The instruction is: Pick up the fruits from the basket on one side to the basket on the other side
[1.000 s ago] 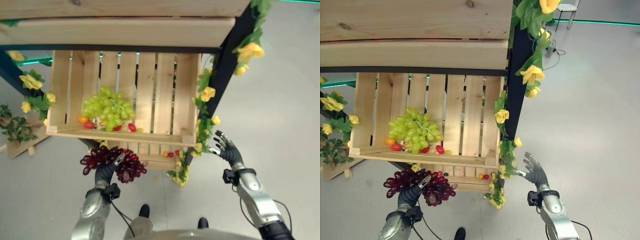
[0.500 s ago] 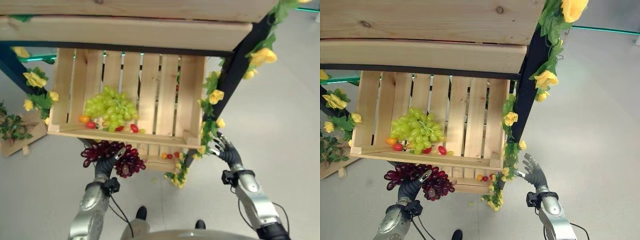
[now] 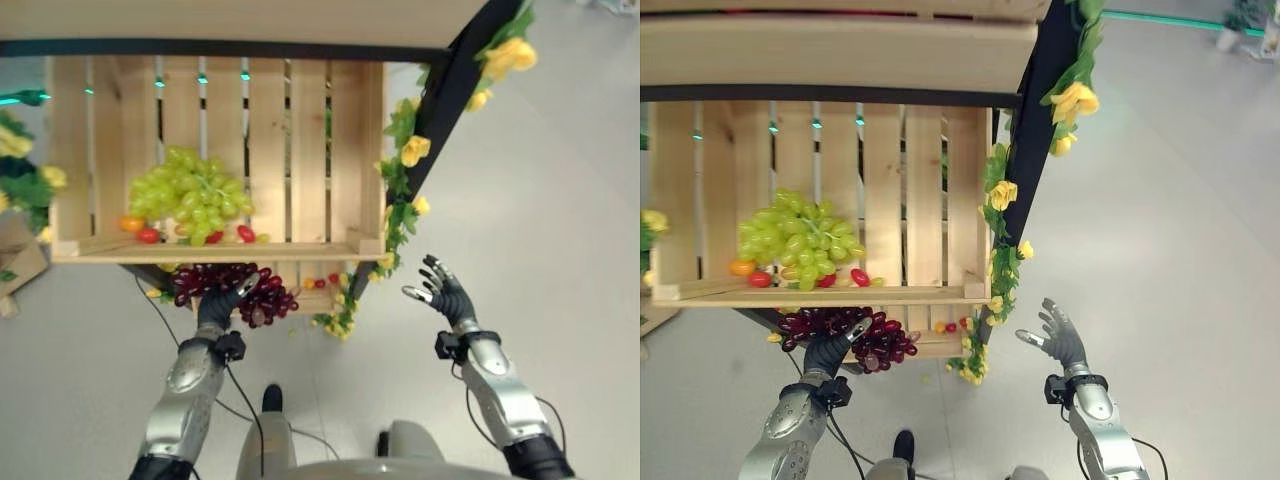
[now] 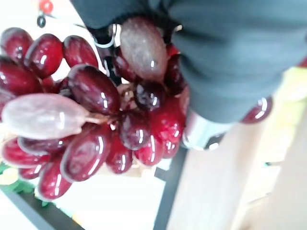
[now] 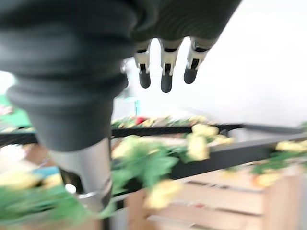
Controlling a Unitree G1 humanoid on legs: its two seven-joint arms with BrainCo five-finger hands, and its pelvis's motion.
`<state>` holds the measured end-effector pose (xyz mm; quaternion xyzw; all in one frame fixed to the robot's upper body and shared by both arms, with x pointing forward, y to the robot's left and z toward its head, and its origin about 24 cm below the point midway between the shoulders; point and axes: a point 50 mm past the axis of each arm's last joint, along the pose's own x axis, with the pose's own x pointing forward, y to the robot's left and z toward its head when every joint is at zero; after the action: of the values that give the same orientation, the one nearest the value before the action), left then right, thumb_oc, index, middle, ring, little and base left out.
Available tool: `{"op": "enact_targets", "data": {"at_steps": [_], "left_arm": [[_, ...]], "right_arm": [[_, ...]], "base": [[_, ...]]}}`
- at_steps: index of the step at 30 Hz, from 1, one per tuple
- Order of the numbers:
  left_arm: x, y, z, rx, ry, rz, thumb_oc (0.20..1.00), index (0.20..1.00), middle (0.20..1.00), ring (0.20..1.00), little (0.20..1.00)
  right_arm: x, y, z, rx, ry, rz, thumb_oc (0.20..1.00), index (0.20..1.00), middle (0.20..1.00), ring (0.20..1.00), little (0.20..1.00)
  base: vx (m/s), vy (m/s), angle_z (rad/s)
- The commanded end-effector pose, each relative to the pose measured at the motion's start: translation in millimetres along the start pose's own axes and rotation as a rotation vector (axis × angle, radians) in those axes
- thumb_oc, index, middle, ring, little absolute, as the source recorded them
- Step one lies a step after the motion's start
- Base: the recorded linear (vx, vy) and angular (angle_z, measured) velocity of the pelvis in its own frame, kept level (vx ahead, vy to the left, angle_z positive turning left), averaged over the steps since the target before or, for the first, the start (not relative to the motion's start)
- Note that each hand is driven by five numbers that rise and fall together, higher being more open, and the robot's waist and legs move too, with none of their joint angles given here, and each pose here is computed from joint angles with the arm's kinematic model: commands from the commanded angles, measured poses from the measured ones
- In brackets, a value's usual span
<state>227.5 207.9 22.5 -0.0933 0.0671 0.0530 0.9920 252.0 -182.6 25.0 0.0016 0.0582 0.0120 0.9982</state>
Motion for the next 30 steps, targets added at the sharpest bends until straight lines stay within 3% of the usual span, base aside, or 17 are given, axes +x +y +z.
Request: {"op": "enact_targets", "data": {"at_steps": [1,7,18,30], "left_arm": [[4,-4,29,0.011,-0.164,-0.021,0.2,0.2,0.2,0.2,0.2],[-1,-5,19,-0.091,-0.134,0.01,0.2,0.2,0.2,0.2,0.2],[-11,-7,8,-0.108,-0.096,-0.019,0.2,0.2,0.2,0.2,0.2],[-9,-11,12,-0.052,-0.103,-0.045,0.2,0.2,0.2,0.2,0.2]], "right_arm": [[1,1,15,-0.015,-0.085,0.01,1.0,1.0,1.0,1.0,1.0],[3,-2,24,-0.066,-0.117,0.015,1.0,1.0,1.0,1.0,1.0],[-1,-12,21,-0.084,-0.096,0.002,1.0,1.0,1.0,1.0,1.0],[-7,-16,3,0.009,-0.038,-0.067,1.0,1.0,1.0,1.0,1.0]], "base": [[-0.17,-0.18,-0.46],[-0.22,-0.187,-0.2],[-0.27,-0.088,0.12],[-0.17,0.126,0.41]]}}
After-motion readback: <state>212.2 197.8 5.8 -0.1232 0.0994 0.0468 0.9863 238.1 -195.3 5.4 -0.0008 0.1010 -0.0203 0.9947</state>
